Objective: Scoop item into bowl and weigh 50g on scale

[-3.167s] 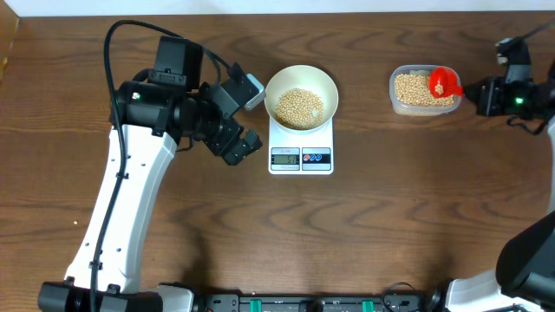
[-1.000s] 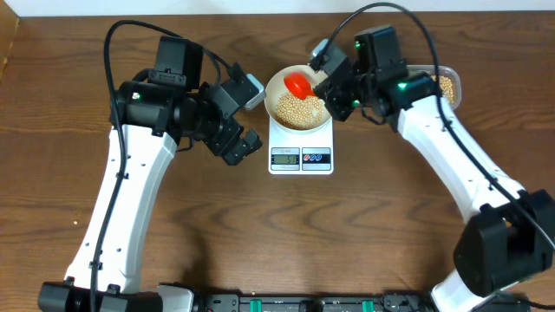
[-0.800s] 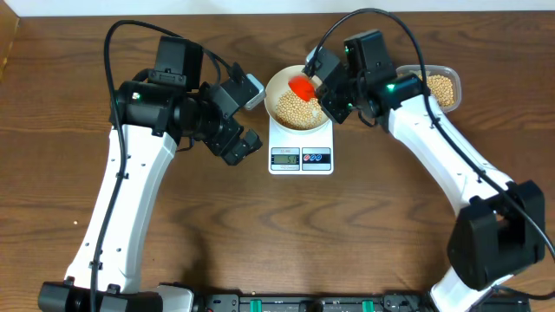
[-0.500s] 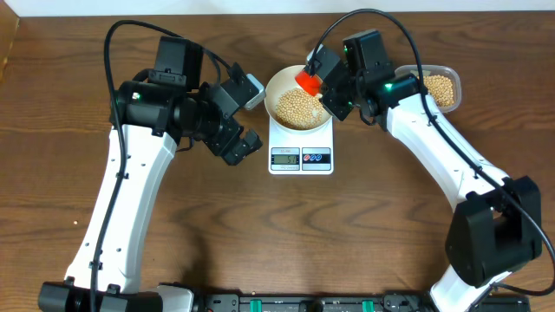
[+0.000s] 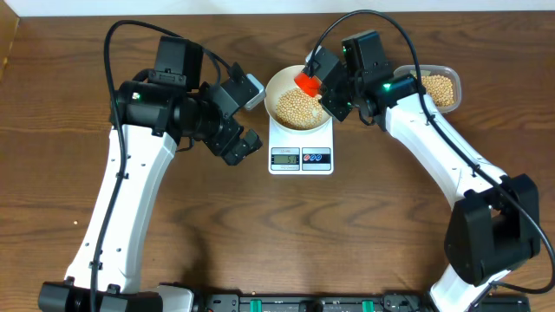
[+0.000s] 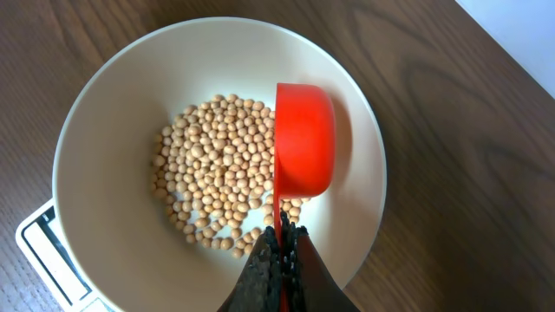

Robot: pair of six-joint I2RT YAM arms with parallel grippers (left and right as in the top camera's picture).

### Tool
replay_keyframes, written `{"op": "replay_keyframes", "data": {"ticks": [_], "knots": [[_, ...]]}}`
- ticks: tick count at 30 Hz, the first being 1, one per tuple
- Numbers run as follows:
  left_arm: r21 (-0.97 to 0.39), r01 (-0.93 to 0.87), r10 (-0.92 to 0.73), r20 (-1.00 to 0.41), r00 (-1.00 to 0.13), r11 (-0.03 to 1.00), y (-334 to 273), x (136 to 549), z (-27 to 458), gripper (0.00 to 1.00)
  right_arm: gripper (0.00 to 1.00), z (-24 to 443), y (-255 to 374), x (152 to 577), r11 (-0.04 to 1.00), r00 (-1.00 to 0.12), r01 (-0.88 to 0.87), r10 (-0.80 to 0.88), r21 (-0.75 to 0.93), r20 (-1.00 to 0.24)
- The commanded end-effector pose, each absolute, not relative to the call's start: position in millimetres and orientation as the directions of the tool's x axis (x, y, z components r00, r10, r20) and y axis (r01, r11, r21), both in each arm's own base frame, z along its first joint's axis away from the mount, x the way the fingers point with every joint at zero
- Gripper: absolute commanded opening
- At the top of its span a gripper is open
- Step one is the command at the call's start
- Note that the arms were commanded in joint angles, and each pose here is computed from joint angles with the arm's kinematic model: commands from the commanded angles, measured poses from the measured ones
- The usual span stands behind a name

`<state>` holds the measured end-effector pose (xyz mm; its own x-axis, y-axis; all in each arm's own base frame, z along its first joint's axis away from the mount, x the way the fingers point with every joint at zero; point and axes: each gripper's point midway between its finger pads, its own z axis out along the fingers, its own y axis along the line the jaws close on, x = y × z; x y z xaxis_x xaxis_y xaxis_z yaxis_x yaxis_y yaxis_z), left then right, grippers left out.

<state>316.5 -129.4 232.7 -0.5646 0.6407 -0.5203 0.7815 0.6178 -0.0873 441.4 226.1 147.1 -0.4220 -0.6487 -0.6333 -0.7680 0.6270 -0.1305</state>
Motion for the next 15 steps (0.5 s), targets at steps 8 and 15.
{"op": "replay_keyframes", "data": {"ticks": [8, 15], "knots": [[-0.093, 0.780, 0.636, -0.524, -0.567, 0.619, -130.9, 314.0, 234.2, 0.98, 0.01, 125.8, 232.2, 440.2, 0.604, -0.429, -0.790, -0.668, -0.107, -0.608], [-0.094, 0.780, 0.635, -0.524, -0.567, 0.619, -130.9, 314.0, 234.2, 0.98, 0.01, 125.1, 233.5, 438.1, 0.599, -0.430, -0.795, -0.667, -0.095, -0.608]]}}
